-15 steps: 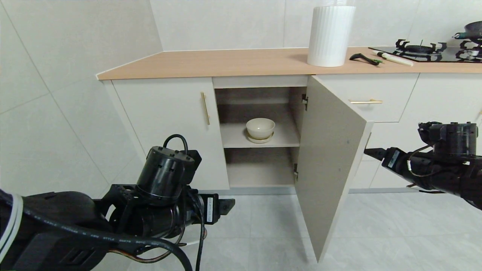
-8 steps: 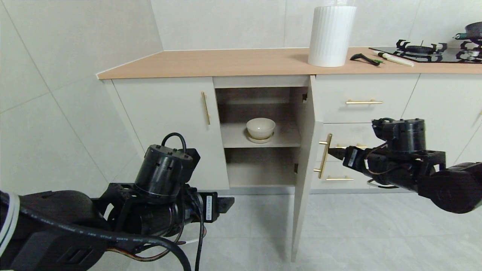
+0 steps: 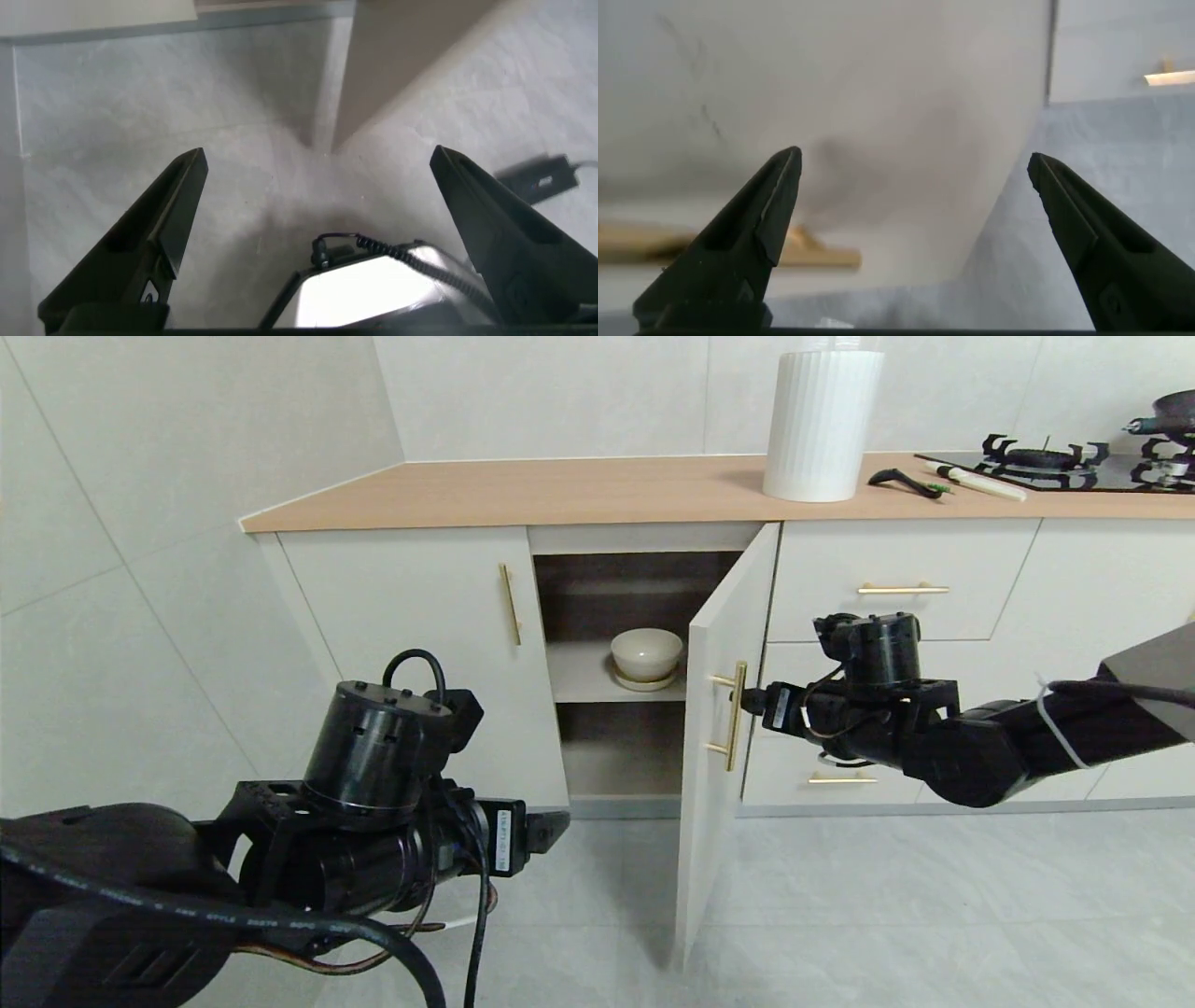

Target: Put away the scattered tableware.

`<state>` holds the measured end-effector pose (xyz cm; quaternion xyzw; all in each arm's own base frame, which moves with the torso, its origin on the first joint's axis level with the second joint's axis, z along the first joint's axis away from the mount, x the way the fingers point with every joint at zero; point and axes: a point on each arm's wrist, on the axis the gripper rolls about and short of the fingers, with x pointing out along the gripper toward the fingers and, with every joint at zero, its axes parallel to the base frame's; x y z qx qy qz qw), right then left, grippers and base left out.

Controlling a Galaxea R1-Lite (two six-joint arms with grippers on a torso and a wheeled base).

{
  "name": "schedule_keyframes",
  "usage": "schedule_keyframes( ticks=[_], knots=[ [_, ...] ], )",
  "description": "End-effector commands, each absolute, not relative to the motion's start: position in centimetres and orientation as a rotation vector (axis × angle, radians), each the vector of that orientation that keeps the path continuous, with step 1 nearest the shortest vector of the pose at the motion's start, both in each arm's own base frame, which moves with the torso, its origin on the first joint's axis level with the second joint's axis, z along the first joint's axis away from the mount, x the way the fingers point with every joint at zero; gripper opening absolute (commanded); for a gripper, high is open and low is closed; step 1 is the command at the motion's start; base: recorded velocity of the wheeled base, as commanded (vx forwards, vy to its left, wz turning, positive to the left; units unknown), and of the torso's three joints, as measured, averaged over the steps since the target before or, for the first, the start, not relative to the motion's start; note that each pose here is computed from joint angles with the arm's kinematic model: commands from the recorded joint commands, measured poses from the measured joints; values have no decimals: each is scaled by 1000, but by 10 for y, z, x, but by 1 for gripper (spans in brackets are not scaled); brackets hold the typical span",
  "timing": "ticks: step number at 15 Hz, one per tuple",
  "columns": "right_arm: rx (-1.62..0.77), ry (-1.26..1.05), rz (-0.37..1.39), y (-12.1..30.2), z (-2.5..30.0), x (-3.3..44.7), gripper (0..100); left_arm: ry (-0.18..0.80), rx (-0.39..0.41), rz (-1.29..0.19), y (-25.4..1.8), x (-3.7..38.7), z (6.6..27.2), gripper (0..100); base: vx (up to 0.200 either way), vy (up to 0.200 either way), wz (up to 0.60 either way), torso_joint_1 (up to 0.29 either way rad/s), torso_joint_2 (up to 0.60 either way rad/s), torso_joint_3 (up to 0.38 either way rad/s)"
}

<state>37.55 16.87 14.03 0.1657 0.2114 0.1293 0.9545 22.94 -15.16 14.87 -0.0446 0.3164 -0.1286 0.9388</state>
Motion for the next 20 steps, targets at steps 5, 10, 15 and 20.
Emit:
schedule_keyframes(
  ticks=[5,10,15,20],
  knots=[
    [321,465,262,179,116,394,100,620,-84,-258,-146,228,155,100,0,0,0,0,0,0],
    [322,460,263,179,117,394,100,617,-59,-248,-143,229,156,100,40,0,0,0,0,0],
    [327,468,258,183,108,401,100,569,-56,-211,-133,229,167,100,200,0,0,1,3,3],
    [387,457,245,186,106,410,100,566,-60,-189,-128,233,167,100,120,0,0,1,0,0]
  ],
)
